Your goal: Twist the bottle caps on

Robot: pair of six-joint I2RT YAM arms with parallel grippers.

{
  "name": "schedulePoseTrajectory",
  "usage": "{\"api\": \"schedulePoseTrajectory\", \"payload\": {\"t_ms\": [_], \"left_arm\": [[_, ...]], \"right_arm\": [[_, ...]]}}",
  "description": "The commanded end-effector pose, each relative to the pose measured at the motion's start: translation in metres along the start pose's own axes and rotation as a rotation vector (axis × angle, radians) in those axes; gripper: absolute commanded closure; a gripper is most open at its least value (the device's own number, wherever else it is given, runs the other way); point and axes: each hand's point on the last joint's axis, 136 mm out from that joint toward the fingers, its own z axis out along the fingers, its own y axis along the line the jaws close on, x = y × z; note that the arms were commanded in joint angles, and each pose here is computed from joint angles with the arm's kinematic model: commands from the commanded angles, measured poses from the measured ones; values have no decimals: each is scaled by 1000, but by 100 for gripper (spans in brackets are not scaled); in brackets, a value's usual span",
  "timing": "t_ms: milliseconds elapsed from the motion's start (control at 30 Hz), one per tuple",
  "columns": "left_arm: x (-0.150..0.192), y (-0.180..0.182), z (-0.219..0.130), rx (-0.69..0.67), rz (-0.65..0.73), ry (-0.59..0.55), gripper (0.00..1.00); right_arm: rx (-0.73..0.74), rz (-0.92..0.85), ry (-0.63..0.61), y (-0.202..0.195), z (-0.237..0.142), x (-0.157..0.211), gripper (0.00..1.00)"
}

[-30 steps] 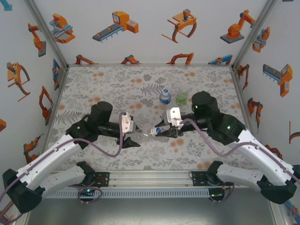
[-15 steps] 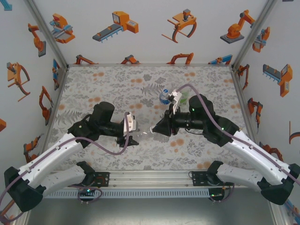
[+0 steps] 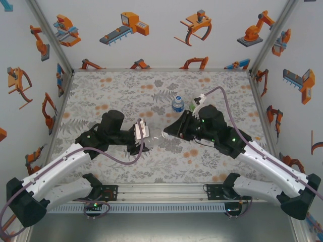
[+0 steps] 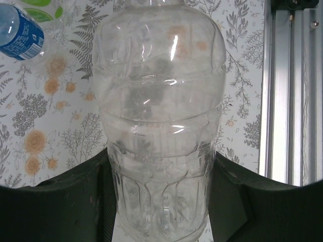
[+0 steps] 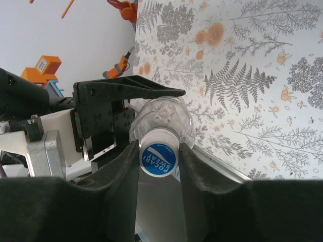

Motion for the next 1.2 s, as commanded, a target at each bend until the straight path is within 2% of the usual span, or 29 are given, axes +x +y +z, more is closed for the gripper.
{"api": "schedulePoseTrajectory", "payload": {"t_ms": [0,100,300,533,633,733,833,900,1167], "left_arm": [[-49,3,-9,2,98,-176,100],[-46,0,-9,17,92,-162,100],[-44,-5,-8,56,78,-146,100],[-46,-13,-12,92,66,-155,100],[-47,-18,-13,122,61,-159,100],[-49,-24,-14,158,59,-175,100],[-53,-30,-17,187,61,-195,100],[-54,-32,-17,194,62,-200,100],[-55,-35,-21,194,61,-207,100]], "right_arm": [[26,-104,-56,7,-5,-14,51],[-16,-269,-94,26,-15,-24,42],[-132,-677,-115,63,-34,-25,39],[-393,-1184,8,85,-55,24,37],[-485,-1306,83,86,-63,44,35],[-542,-1399,136,85,-69,56,35],[-548,-1461,132,82,-70,58,36],[-548,-1474,116,84,-69,56,43],[-596,-1464,102,89,-66,59,57]]}}
